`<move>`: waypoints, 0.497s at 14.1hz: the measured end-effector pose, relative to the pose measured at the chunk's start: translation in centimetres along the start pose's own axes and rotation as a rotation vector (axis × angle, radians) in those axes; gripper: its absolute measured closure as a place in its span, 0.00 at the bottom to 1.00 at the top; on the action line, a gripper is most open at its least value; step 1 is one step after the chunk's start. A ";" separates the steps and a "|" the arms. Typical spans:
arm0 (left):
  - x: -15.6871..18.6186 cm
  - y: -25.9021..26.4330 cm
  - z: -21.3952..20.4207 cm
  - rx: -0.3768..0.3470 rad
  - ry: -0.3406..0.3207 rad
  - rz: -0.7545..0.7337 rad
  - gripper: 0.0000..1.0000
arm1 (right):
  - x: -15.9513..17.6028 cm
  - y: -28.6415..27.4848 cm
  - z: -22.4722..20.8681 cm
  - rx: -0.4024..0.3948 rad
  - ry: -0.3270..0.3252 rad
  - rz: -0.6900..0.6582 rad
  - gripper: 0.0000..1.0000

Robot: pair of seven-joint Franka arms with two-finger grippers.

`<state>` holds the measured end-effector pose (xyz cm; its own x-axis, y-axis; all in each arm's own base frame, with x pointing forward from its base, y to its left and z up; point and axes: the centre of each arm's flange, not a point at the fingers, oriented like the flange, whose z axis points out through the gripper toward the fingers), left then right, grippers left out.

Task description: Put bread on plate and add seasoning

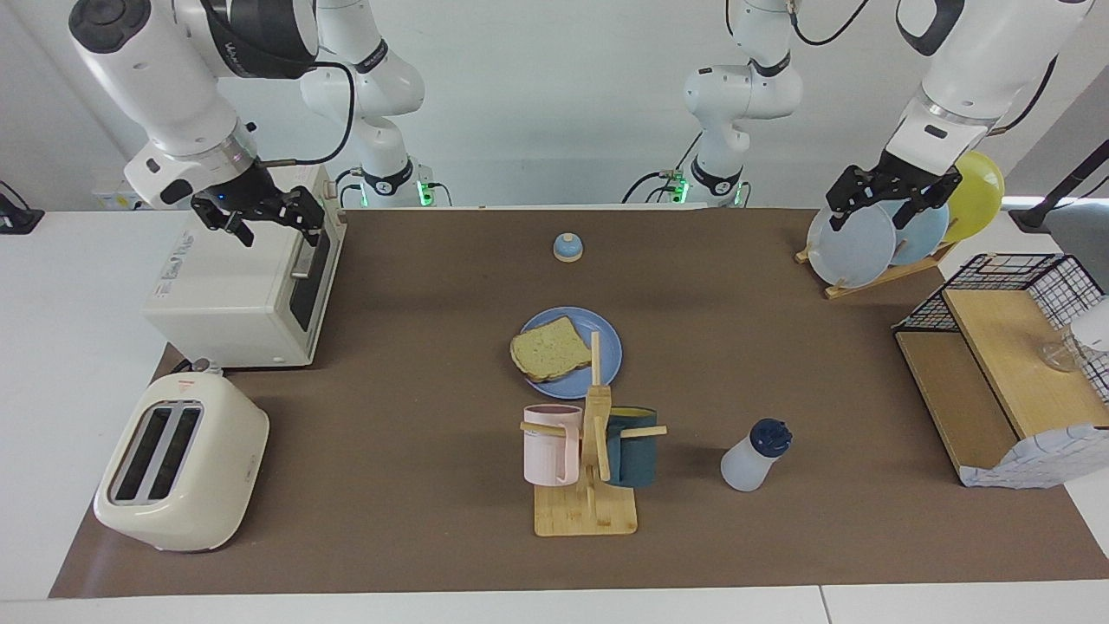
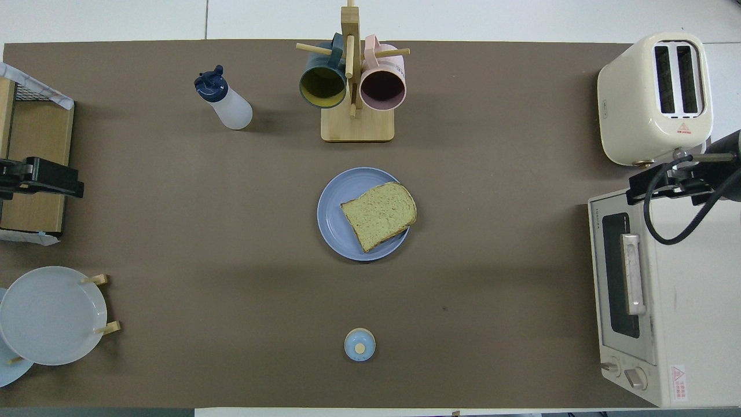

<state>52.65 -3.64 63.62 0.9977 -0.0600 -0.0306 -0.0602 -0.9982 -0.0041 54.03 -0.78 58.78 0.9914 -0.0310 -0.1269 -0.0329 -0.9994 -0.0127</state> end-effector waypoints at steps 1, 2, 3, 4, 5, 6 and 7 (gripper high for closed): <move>-0.4 0.0 -0.2 -0.001 0.003 0.000 0.00 | 0.0 0.0 0.0 0.000 0.000 0.000 0.00; -0.6 -0.1 -0.4 -0.001 0.006 -0.001 0.00 | 0.0 0.0 0.0 0.000 0.000 0.000 0.00; -0.7 -0.1 -0.4 -0.002 0.006 -0.001 0.00 | 0.0 0.0 0.0 0.000 0.000 0.000 0.00; -0.8 -0.1 -0.4 -0.002 0.006 -0.001 0.00 | 0.0 0.0 0.0 0.000 0.000 0.000 0.00; -0.8 -0.1 -0.4 -0.002 0.006 -0.001 0.00 | 0.0 0.0 0.0 0.000 0.000 0.000 0.00; -0.8 -0.1 -0.4 -0.002 0.005 -0.001 0.00 | 0.0 0.0 0.0 0.000 0.000 0.000 0.00; -0.8 -0.1 -0.4 -0.002 0.005 -0.001 0.00 | 0.0 0.0 0.0 0.000 0.000 0.000 0.00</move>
<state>51.90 -3.54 64.00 0.9979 -0.0594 -0.0254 -0.0595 -0.9982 -0.0019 54.03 -0.78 58.78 0.9914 -0.0310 -0.1269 -0.0329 -0.9994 -0.0127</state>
